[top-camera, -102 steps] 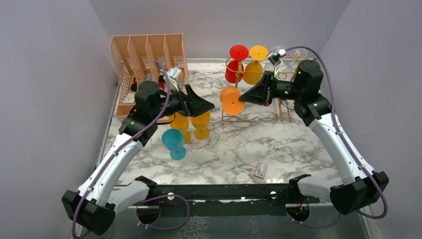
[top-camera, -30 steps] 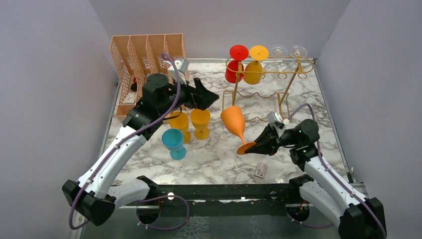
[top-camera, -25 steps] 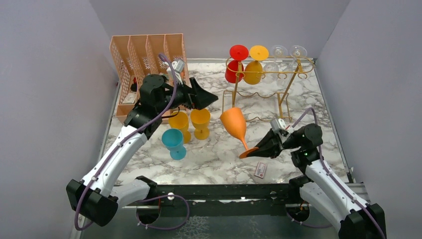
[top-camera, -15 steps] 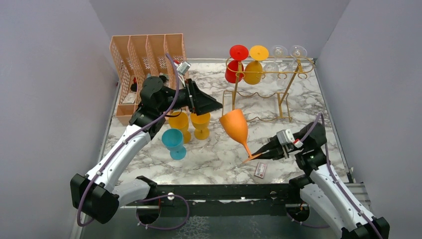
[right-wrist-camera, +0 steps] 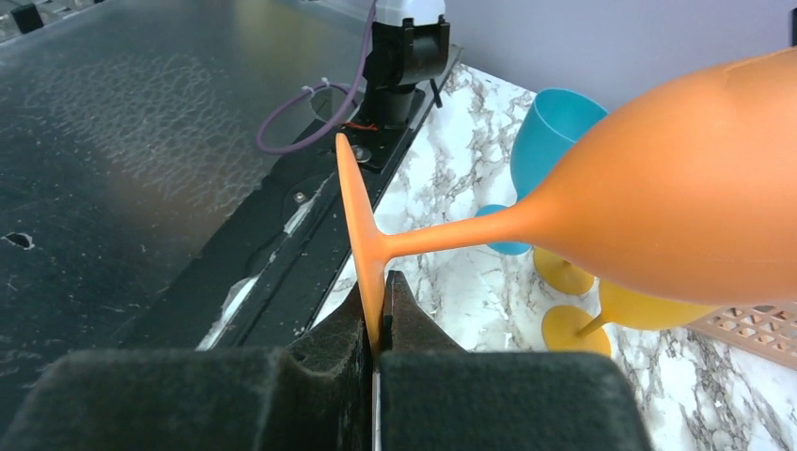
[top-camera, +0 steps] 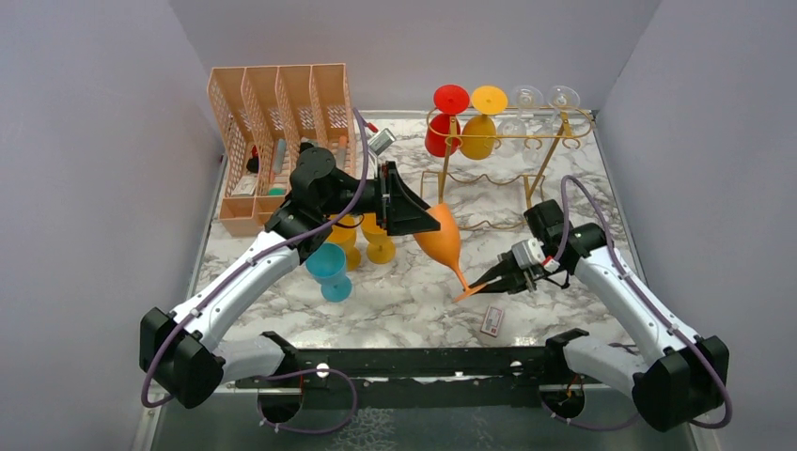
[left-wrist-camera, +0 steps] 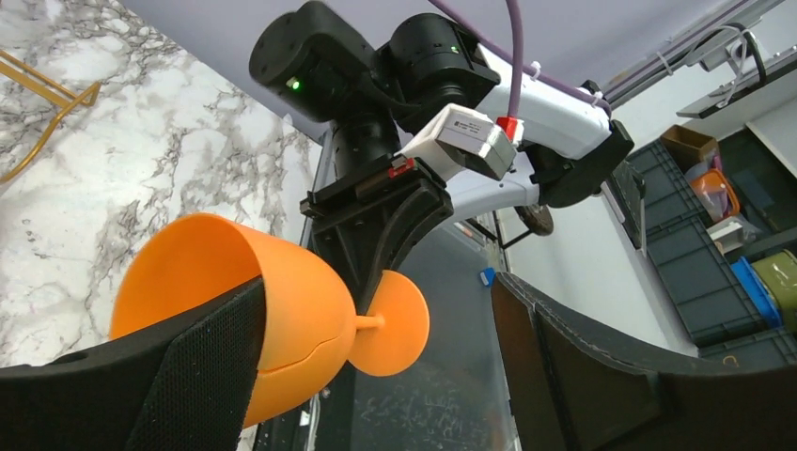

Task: Take the wine glass off the wine glass rack
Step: Place the wine glass at the center of the board.

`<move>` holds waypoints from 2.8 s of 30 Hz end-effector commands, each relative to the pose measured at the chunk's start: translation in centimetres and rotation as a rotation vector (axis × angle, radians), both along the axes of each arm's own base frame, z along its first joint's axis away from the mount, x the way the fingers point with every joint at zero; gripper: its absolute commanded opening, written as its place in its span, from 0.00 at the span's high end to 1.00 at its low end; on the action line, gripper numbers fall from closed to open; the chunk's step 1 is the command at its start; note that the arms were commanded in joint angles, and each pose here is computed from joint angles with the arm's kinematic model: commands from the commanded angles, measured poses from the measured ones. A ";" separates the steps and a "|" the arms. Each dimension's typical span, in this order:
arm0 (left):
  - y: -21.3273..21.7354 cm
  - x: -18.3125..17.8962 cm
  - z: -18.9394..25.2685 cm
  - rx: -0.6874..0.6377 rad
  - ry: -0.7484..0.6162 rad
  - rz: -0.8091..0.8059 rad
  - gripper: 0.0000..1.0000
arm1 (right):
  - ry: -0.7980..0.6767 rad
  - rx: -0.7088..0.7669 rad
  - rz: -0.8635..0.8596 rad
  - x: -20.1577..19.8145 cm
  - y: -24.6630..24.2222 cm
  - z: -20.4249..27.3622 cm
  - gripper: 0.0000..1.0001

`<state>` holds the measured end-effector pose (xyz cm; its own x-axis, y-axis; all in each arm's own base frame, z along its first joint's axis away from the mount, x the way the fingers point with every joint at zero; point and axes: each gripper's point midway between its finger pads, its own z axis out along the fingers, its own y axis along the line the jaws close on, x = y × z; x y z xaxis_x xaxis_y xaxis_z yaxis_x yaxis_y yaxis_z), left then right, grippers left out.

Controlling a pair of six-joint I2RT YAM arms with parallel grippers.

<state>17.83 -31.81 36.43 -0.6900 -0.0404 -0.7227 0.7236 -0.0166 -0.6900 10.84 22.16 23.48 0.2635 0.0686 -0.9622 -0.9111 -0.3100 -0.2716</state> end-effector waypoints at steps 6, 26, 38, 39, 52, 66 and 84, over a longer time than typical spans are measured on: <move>0.7 -1.1 1.8 0.006 -0.102 -0.011 0.12 | 0.010 0.249 0.030 -3.0 -0.4 5.3 0.99; 0.9 -4.0 0.0 0.031 -0.149 -0.207 0.60 | -0.003 0.200 0.050 -3.3 -0.5 4.4 0.99; 0.5 -3.1 -0.7 0.071 -0.150 -0.193 1.00 | -0.009 0.178 0.061 -3.5 -0.6 4.1 0.83; 0.5 -3.1 -0.7 0.076 -0.149 -0.190 1.00 | -0.009 0.176 0.061 -3.5 -0.6 4.1 0.79; 1.6 -3.3 -1.8 0.177 -0.187 -0.159 1.00 | -0.022 0.157 0.071 -4.2 -0.9 4.9 0.29; 3.3 -2.3 -7.9 0.495 -0.154 0.086 1.00 | 0.170 -0.091 -0.275 1.9 -0.5 6.1 0.00; 5.9 -1.0 -16.5 0.981 -0.394 0.427 1.00 | 0.233 0.198 -0.928 7.6 -5.0 16.3 0.00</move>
<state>13.71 -29.13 22.17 -0.5061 0.4501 -0.7357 0.8066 0.5490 -0.2190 17.08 18.74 37.01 0.0584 0.0130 -0.9982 -0.8907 0.4522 -0.0462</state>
